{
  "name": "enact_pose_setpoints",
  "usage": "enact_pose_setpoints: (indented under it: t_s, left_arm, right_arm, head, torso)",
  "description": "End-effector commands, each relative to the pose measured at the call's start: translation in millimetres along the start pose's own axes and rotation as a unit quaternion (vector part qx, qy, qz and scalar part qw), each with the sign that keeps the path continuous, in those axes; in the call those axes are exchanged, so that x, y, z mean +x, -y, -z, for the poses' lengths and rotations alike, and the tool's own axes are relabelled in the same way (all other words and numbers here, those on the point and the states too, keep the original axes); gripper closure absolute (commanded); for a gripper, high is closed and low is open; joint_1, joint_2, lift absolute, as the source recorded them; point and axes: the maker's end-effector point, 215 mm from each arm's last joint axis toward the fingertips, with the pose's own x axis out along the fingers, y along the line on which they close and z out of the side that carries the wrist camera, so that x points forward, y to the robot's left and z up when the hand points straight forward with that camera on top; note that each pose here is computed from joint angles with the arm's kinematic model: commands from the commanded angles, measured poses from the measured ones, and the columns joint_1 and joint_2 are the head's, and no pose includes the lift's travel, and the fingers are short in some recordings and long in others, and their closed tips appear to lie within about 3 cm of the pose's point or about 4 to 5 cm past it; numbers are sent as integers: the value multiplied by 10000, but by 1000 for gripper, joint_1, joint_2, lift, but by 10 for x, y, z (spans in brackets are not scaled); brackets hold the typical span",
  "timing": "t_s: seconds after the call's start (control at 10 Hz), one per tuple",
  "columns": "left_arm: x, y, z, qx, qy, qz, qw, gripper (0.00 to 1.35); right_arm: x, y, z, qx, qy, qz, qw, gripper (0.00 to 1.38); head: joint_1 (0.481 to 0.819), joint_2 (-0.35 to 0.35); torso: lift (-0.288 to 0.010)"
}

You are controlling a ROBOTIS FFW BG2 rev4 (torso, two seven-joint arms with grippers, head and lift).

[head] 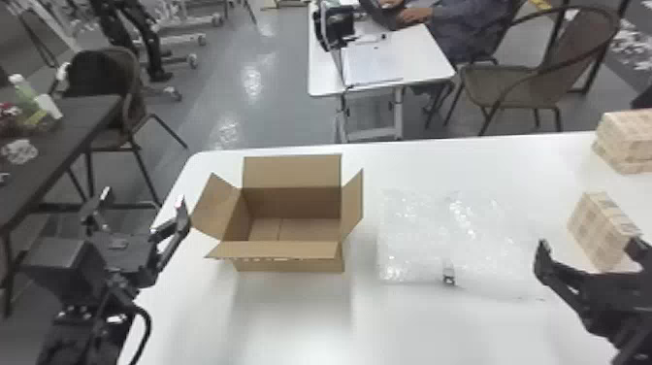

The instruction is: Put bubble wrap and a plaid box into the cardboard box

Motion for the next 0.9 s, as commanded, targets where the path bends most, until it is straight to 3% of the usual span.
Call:
enact_pose_setpoints:
  t_s: [0.0, 0.3, 0.8]
  left_arm:
    - [-98, 136, 80, -296, -11, -177, 9994, 274]
    - [-318, 673, 393, -776, -306, -196, 9963, 279]
    - [-319, 746, 614, -1187, -703, -229, 9902, 279]
  right_arm:
    - [6, 5, -16, -58, 12, 4, 10000, 108]
    - [11, 4, -37, -26, 129, -4, 9999, 108]
    - [26, 2, -50, -5, 131, 1, 9999, 108]
  head:
    - [695, 190]
    - [695, 163]
    - [695, 119]
  torso:
    - [-108]
    - [-108]
    - [-108]
